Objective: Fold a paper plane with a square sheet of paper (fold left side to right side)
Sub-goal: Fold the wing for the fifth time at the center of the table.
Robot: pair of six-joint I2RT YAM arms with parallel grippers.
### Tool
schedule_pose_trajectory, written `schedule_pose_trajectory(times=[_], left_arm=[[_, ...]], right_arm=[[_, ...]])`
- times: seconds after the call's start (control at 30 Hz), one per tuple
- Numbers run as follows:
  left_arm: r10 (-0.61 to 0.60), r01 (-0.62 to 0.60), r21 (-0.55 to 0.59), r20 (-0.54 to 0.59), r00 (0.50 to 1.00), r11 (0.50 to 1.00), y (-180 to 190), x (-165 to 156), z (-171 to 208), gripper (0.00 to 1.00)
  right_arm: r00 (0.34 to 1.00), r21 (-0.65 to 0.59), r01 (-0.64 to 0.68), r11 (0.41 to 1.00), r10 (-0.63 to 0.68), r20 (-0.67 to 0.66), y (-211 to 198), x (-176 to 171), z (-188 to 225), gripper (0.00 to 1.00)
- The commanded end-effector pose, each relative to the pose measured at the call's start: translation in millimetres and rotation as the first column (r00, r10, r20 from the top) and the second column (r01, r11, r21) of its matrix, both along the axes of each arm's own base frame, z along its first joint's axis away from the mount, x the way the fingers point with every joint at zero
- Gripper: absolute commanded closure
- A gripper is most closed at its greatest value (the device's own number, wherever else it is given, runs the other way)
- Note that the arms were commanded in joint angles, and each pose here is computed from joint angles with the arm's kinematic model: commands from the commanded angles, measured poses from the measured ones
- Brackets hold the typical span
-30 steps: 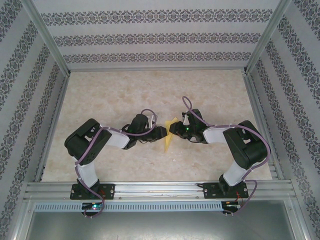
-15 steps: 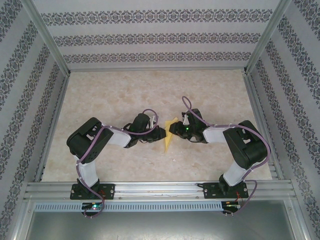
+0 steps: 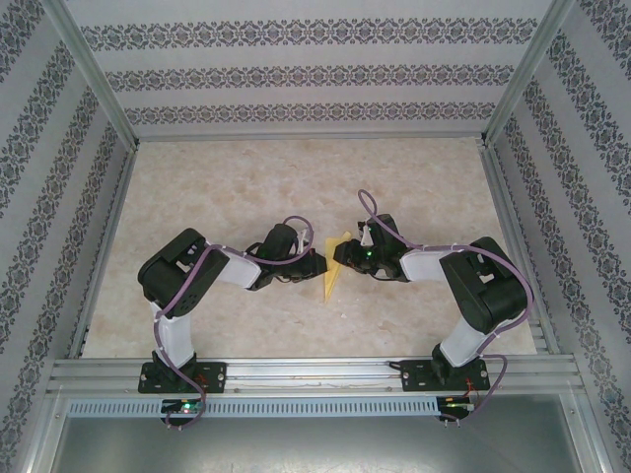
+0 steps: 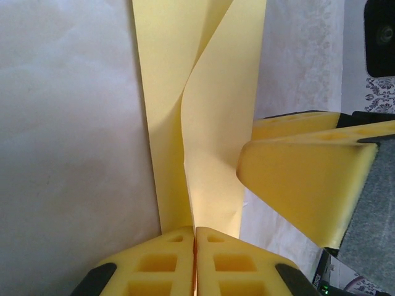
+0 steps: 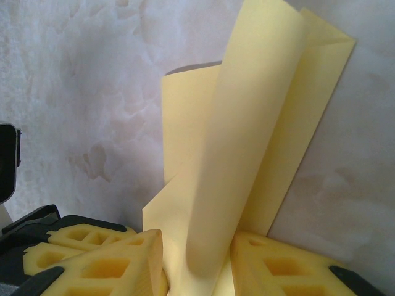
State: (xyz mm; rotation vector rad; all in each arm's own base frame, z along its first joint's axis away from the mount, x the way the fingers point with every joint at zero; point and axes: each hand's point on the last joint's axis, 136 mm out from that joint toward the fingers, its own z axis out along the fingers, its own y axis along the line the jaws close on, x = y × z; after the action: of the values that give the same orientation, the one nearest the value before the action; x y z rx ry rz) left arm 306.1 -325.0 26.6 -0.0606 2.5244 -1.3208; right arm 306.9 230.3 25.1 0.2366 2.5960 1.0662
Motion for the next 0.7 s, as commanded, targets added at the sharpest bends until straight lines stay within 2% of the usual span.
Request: schedule_pose_trajectory(times=[0.0, 0.67], left_arm=[[0.010, -0.009, 0.055, -0.010, 1.000, 0.998, 8, 5, -17, 0.92], [0.041, -0.033, 0.133, -0.054, 0.998, 0.991, 16, 6, -43, 0.97]], right_arm=[[0.999, -0.089, 0.005, 0.996, -0.009, -0.048, -10, -10, -24, 0.64], [0.999, -0.045, 0.041, 0.998, -0.041, -0.010, -13, -6, -4, 0.65]])
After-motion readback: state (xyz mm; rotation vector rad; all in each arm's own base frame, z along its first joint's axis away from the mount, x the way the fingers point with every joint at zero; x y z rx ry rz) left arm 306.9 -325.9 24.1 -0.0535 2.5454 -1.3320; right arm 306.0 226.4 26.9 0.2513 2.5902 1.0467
